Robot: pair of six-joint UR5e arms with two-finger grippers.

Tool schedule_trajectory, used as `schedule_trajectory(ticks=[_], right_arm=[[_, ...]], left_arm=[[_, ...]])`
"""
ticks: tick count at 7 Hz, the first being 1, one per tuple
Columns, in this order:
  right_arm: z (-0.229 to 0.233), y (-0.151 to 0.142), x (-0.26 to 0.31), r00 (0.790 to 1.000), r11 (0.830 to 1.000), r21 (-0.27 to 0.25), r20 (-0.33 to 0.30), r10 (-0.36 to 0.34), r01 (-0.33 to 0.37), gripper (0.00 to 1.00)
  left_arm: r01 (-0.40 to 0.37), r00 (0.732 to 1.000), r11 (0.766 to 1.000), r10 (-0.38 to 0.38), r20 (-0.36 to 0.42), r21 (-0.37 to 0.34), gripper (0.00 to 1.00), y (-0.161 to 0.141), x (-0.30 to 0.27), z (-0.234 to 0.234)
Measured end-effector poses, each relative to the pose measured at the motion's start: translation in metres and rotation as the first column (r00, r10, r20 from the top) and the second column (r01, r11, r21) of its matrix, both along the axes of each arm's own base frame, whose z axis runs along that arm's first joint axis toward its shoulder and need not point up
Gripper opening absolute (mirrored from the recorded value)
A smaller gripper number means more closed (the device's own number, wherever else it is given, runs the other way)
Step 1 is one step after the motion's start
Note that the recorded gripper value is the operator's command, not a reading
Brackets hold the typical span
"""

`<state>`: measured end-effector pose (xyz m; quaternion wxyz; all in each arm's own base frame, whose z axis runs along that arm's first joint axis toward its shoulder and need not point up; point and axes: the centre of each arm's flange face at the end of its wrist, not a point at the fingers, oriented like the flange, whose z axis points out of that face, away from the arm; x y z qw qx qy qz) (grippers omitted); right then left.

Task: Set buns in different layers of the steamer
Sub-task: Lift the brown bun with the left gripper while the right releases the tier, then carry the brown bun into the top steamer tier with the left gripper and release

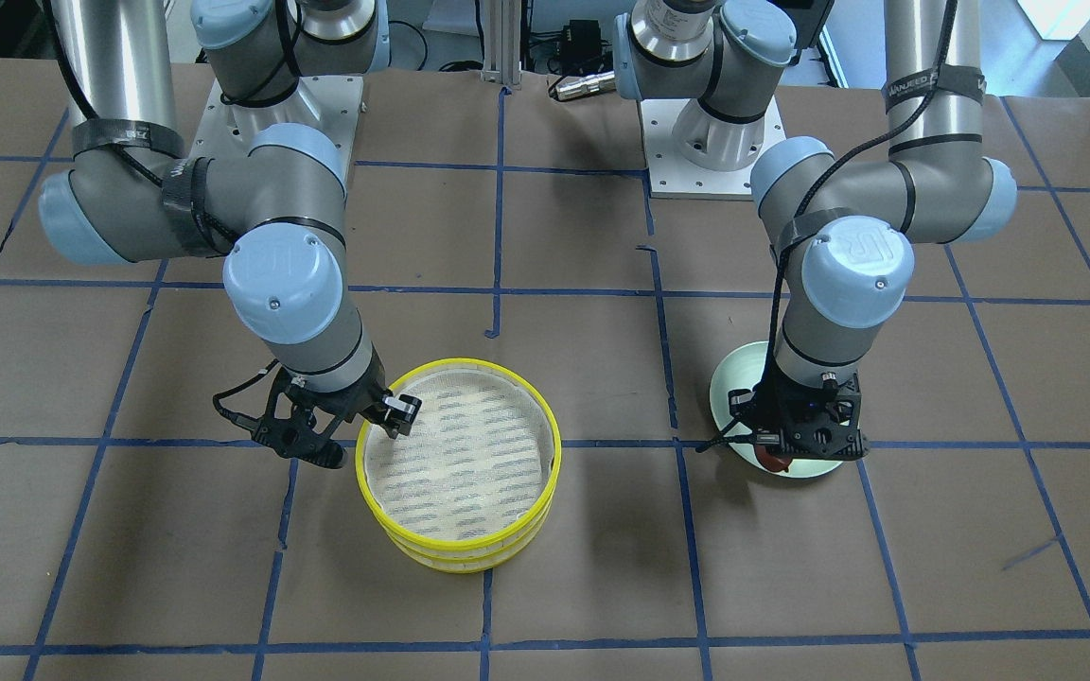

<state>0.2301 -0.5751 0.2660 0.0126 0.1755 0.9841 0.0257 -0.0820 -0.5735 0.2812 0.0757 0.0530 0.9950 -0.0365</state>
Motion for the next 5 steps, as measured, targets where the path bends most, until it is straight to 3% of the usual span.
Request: schedule_trajectory(ticks=[3,5], right_arm=[[0.065,-0.017,-0.053,0.994,0.993,-0.060,-0.030,0.101,-0.103,1.00],[0.140,-0.003,-0.106,0.985,0.983,-0.059,-0.033,0.171,-0.172,1.00]], left_arm=[[0.084,0.996,0.991,-0.086,-0.015,-0.108,0.11,0.034,-0.052,0.086],[0.104,0.992,0.988,-0.110,-0.054,-0.118,0.11,0.048,-0.075,0.103]])
